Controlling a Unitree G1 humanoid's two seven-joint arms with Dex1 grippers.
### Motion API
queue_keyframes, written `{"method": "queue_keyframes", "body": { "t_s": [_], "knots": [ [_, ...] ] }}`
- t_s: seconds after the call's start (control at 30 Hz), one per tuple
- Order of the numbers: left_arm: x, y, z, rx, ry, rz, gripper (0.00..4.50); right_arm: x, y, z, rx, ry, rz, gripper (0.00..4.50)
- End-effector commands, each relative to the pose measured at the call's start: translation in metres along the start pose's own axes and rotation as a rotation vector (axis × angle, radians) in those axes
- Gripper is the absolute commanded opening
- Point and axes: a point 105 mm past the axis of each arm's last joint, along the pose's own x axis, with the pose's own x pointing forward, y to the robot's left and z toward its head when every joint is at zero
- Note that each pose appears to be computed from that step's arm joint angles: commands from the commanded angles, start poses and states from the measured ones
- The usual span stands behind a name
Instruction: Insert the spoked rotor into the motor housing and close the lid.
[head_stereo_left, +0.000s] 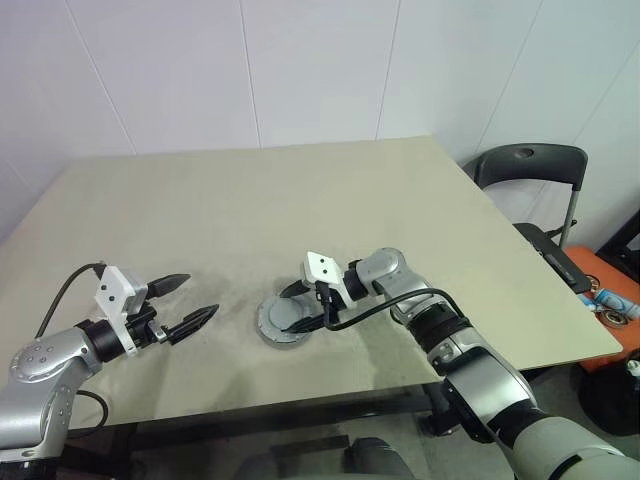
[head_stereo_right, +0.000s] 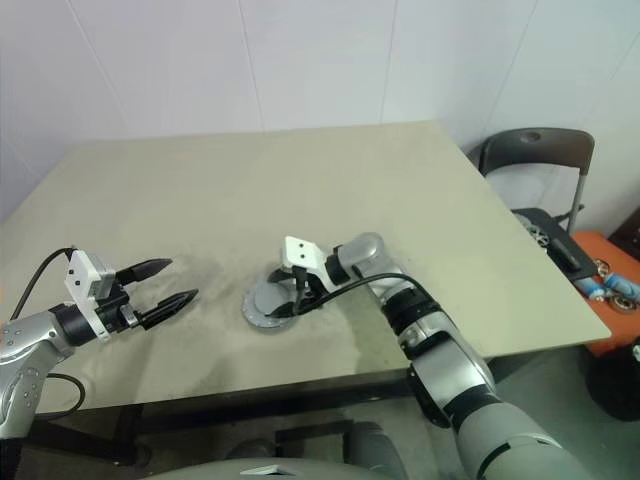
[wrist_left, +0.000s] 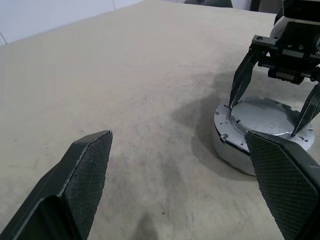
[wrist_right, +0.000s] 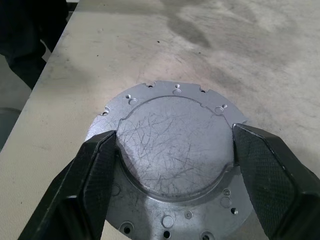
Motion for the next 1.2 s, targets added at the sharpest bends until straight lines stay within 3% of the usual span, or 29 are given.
{"method": "queue_keyframes", "body": {
  "t_s": [0.03, 0.33, 0.7, 0.83, 1.2],
  "knots": [
    [-0.001, 0.001, 0.011, 0.031, -0.030, -0.002, 4.50, -0.004, -0.002, 0.004, -0.032, 0.007, -0.014, 3.28],
    [0.003, -0.003, 0.010, 0.028, -0.032, -0.013, 4.50, -0.003, -0.002, -0.003, -0.003, 0.039, -0.006, 3.28],
    [0.034, -0.019, 0.006, 0.026, -0.024, -0.101, 4.50, 0.000, 0.000, -0.008, 0.012, 0.044, -0.005, 3.28],
    [0.048, -0.025, 0.005, -0.028, -0.015, -0.146, 3.61, 0.000, 0.000, -0.009, 0.014, 0.043, -0.007, 3.28],
    [0.071, -0.041, -0.011, -0.045, 0.058, -0.217, 0.04, 0.001, -0.002, -0.008, 0.012, 0.041, -0.017, 3.28]
  ]
}}
